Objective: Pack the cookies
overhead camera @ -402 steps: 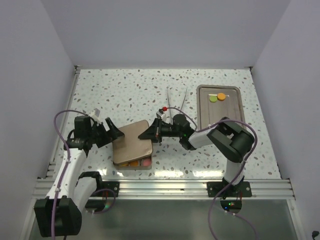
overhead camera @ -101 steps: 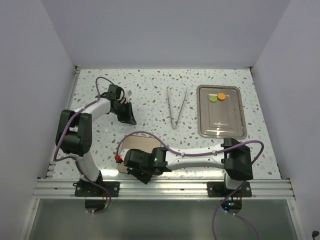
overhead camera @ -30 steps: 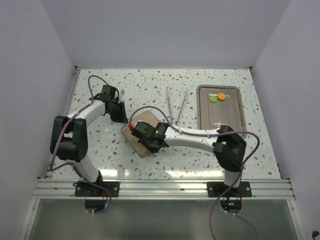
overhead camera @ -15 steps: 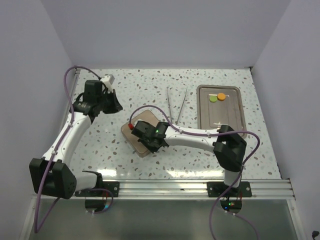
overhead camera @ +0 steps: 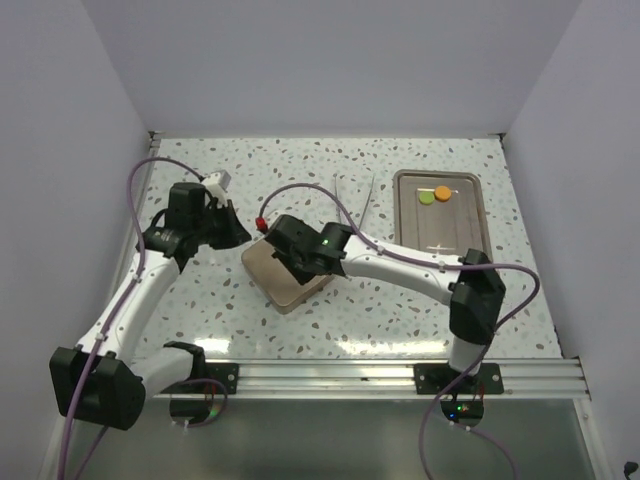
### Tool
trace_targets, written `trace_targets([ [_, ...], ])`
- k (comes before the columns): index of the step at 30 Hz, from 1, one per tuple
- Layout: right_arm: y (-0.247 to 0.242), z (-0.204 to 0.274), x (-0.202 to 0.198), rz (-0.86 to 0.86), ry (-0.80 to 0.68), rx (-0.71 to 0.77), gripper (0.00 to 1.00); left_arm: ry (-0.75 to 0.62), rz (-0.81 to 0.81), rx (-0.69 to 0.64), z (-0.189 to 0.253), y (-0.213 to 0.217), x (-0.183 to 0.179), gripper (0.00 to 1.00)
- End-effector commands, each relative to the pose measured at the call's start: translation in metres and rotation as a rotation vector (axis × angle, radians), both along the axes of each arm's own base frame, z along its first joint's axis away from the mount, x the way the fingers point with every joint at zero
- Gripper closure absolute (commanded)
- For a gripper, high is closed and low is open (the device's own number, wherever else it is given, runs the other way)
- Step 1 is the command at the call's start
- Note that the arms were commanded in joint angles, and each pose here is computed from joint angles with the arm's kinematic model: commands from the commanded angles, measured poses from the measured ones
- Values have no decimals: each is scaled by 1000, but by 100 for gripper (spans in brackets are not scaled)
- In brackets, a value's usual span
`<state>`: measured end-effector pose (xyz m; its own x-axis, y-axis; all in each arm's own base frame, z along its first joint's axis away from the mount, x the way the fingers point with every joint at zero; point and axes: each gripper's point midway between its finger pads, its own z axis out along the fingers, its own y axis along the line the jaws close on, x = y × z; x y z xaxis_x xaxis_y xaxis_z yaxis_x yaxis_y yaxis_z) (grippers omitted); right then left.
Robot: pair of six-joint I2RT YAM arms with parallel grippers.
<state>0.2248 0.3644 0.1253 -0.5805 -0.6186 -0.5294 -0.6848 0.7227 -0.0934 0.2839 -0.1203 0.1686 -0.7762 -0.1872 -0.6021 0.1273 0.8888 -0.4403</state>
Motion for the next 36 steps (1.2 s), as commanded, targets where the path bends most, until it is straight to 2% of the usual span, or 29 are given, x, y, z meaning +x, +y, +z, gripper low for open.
trace_targets([
  [1,-17,81,1,-35,-115,135,100,-127,-28,-67,45,-11,8,100],
  [4,-31,100,-6,-55,-125,168,99,-153,-63,-104,51,-20,3,100],
  [5,-39,118,-10,-63,-144,214,93,-156,-74,-110,49,-22,0,100],
  [7,-46,129,-17,-72,-144,270,56,-180,-114,-118,51,-34,-5,100],
  [9,-57,153,-25,-84,-166,364,33,-195,-165,-127,53,-49,-15,100],
  [10,-61,152,-27,-92,-166,377,17,-209,-170,-125,55,-53,-14,100],
  [13,-77,170,-31,-129,-202,449,2,-230,-207,-150,58,-68,-20,75],
  [14,-81,173,-32,-137,-209,460,1,-231,-212,-156,57,-70,-21,61],
  [16,-90,177,-34,-157,-218,470,1,-247,-229,-170,59,-76,-23,43],
  [20,-103,184,-33,-203,-247,496,1,-246,-261,-175,57,-87,-25,25],
  [23,-109,190,-32,-233,-269,526,1,-246,-274,-174,55,-94,-23,21],
  [36,-122,202,-10,-443,-350,573,1,-273,-311,-171,57,-117,-11,21],
])
